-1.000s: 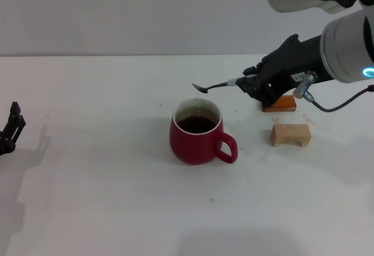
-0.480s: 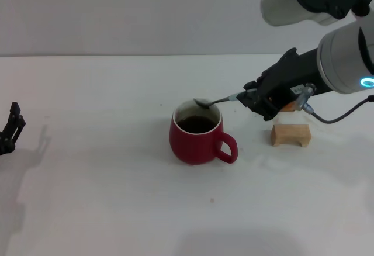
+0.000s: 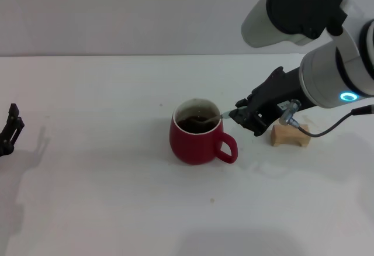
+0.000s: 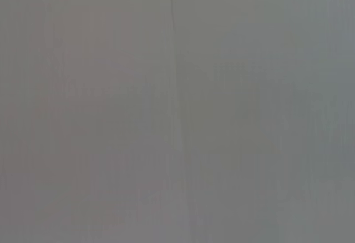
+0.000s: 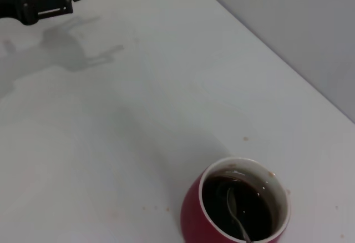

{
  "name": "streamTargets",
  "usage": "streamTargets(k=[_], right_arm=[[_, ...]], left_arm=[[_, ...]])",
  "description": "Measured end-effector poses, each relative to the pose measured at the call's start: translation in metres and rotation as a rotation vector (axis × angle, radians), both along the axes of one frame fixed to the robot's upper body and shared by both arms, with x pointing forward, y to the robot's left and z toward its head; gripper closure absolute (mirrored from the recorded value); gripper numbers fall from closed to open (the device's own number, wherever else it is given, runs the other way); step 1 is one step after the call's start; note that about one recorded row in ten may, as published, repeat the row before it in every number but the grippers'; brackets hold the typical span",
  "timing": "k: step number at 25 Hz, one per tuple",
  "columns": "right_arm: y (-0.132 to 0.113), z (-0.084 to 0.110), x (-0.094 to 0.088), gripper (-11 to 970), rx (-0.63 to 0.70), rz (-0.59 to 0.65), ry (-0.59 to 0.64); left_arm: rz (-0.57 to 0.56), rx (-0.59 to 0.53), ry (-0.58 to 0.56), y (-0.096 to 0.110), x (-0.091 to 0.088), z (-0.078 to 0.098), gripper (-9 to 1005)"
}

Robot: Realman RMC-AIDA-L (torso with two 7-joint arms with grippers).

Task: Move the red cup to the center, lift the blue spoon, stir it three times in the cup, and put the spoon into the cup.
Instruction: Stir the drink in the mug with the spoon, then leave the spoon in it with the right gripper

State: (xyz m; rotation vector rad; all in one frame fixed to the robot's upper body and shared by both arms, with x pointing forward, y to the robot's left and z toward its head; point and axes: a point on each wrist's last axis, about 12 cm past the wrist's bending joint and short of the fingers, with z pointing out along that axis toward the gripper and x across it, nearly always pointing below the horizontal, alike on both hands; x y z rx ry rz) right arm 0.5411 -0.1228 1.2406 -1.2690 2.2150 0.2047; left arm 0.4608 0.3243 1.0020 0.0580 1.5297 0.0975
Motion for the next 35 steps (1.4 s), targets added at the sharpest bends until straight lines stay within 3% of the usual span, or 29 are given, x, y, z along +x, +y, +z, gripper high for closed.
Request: streamTargets(k=[35], right_arm=[[0.024,-0.026,0.022,773,-0.026,0.048,0.045]], left_arm=[[-0.002,-0.004,-0.006,0.0,0.001,0.001,144]])
